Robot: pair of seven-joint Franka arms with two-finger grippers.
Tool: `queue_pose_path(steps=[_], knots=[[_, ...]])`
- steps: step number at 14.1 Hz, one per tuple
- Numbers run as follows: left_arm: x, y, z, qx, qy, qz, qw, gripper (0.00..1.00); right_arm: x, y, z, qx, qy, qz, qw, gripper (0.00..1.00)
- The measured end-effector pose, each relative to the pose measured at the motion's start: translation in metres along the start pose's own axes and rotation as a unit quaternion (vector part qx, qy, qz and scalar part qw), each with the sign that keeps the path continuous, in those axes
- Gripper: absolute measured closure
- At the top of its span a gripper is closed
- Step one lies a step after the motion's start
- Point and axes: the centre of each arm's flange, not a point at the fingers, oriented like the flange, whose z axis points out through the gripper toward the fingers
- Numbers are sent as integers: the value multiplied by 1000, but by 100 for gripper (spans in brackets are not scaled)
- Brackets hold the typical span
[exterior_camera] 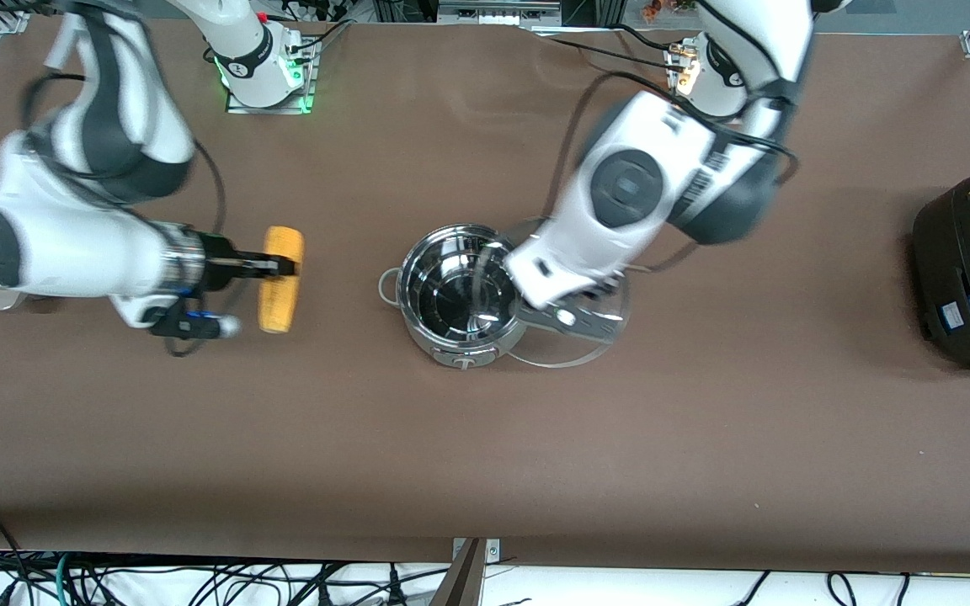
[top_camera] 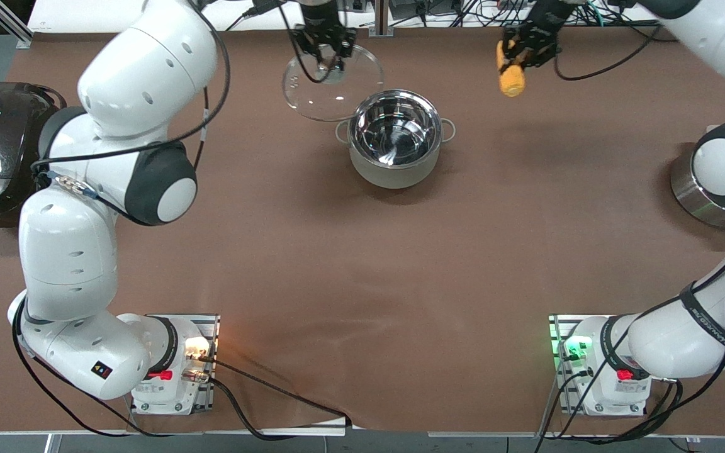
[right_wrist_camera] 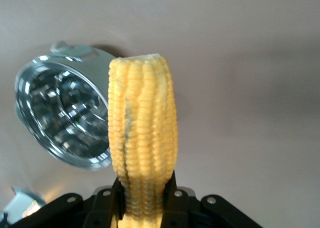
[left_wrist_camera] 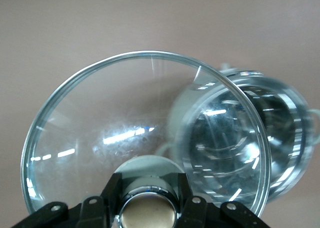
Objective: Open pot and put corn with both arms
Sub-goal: 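Lift the lid with the left gripper while the right gripper lifts the corn, then lower corn into the pot with the right gripper while the left gripper places the lid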
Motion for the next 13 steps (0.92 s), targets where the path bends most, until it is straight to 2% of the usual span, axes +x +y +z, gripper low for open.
queue_pose_path(steps=[4, 8, 10, 13], knots=[[12, -85, -5, 39, -18, 47, 998, 50, -13, -95, 70, 1, 41, 31, 999, 68], [15, -183, 3, 36, -42, 67, 996, 50, -28, -160, 141, 11, 88, 73, 993, 68], [14, -233, 16, 29, -45, 61, 997, 50, -43, -186, 185, -13, 101, 76, 992, 68], [9, -273, 50, 25, -28, 56, 998, 50, -64, -205, 239, -54, 105, 81, 990, 68]])
